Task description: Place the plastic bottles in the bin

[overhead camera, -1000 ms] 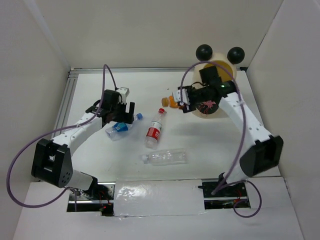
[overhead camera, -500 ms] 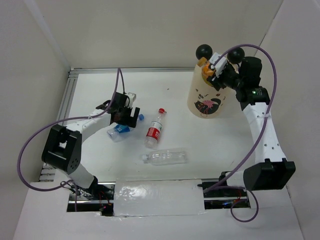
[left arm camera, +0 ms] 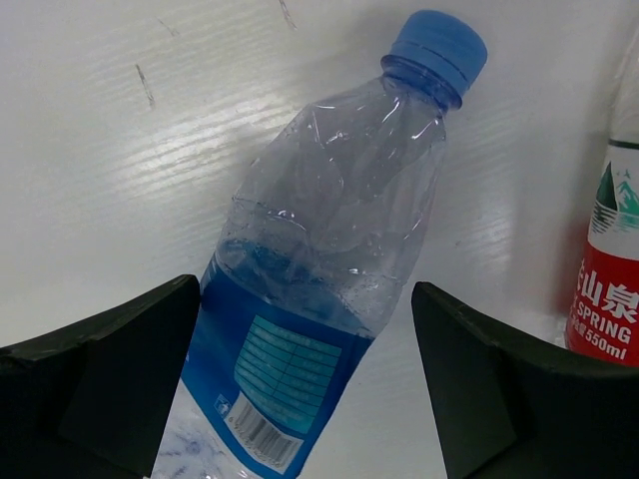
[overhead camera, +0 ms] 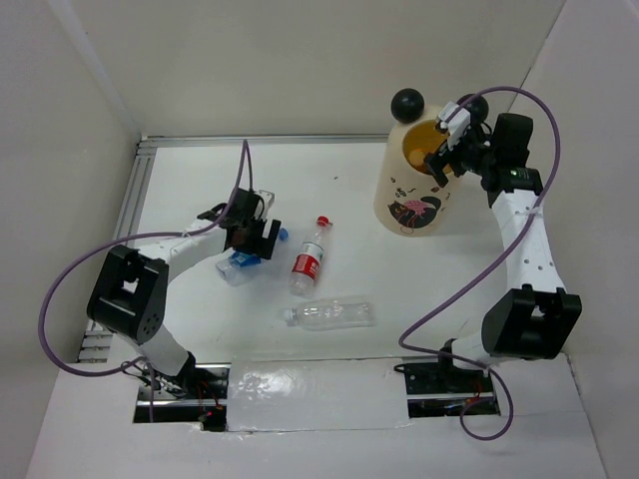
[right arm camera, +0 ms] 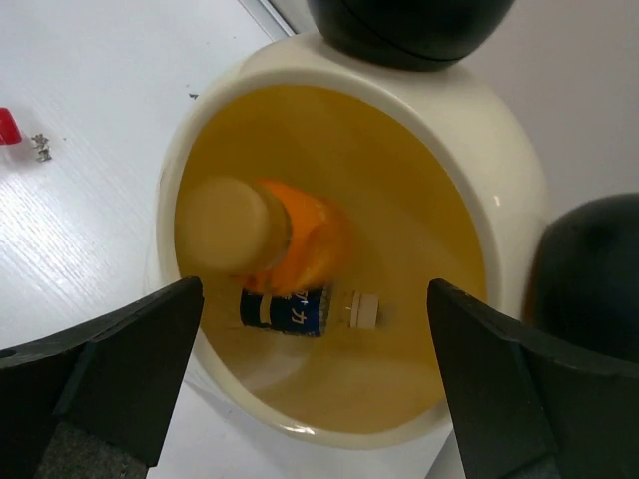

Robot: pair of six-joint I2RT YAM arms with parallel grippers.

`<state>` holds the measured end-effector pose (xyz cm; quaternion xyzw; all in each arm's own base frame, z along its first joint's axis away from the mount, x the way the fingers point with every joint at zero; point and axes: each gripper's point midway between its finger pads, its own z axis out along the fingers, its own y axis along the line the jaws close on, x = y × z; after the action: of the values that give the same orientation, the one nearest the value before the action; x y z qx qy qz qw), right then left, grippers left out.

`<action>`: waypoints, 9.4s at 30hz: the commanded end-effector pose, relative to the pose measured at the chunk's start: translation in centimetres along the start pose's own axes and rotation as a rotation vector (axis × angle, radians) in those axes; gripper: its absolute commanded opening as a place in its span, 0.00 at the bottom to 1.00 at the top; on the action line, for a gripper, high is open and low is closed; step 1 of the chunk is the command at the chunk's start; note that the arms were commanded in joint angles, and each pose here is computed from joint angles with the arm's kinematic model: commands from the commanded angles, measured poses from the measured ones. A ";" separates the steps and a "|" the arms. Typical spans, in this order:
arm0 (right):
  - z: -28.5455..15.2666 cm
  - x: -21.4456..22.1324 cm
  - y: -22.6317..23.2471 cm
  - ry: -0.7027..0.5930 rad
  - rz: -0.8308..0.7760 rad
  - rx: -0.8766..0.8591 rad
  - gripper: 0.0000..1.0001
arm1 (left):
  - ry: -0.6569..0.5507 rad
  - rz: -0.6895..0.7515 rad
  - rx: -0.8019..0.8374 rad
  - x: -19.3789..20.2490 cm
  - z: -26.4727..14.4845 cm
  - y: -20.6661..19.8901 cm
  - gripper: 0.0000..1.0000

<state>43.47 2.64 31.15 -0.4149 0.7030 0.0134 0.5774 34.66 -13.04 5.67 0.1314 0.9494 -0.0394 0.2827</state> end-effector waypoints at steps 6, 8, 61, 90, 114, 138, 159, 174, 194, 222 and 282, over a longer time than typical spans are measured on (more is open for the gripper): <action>-4.0 -6.2 0.4 -0.212 -0.020 -0.041 1.00 | 0.066 0.050 -0.042 2.0 1.4 -0.6 1.00; -5.5 -7.6 0.7 -0.262 -0.027 -0.052 1.00 | 0.079 0.061 -0.047 2.3 1.7 -0.8 0.97; -10.5 7.3 20.9 -0.005 0.287 -0.459 0.18 | -1.404 -0.080 1.017 -37.5 -24.5 -35.7 0.41; -9.9 7.2 22.4 -0.137 0.037 -0.537 1.00 | -1.594 0.153 0.940 -33.3 -39.1 -33.4 0.99; 1.1 4.5 42.9 0.152 -0.147 -0.970 0.87 | -0.653 -0.461 0.278 2.9 -22.9 -5.5 0.99; -5.0 -3.8 38.4 -0.126 -0.274 -1.027 0.30 | -0.580 -0.373 0.173 2.9 -19.0 -6.3 0.99; -3.0 -12.3 7.0 -0.628 -0.436 -0.277 0.30 | -0.412 -0.176 0.283 0.0 -10.5 -13.0 0.99; -1.0 -9.5 2.7 -0.600 -0.387 -0.349 0.36 | -0.394 -0.140 0.271 -0.2 -9.6 -13.8 0.99; -3.0 -8.6 4.1 -0.610 -0.300 -0.440 1.00 | -0.413 -0.069 0.191 -4.6 -6.7 -15.7 0.99; -11.4 -8.0 1.6 -0.304 0.203 -0.148 0.00 | -0.432 -0.004 0.241 -13.4 -8.9 -19.8 0.22; -10.0 7.3 16.2 -0.134 0.373 -0.481 0.47 | -1.736 -0.633 0.867 -42.1 -23.9 -27.3 0.44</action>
<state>26.70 2.61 20.99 -0.3877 0.7214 0.2920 0.4940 50.61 -47.02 45.26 -0.0956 0.3845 -0.4995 0.7704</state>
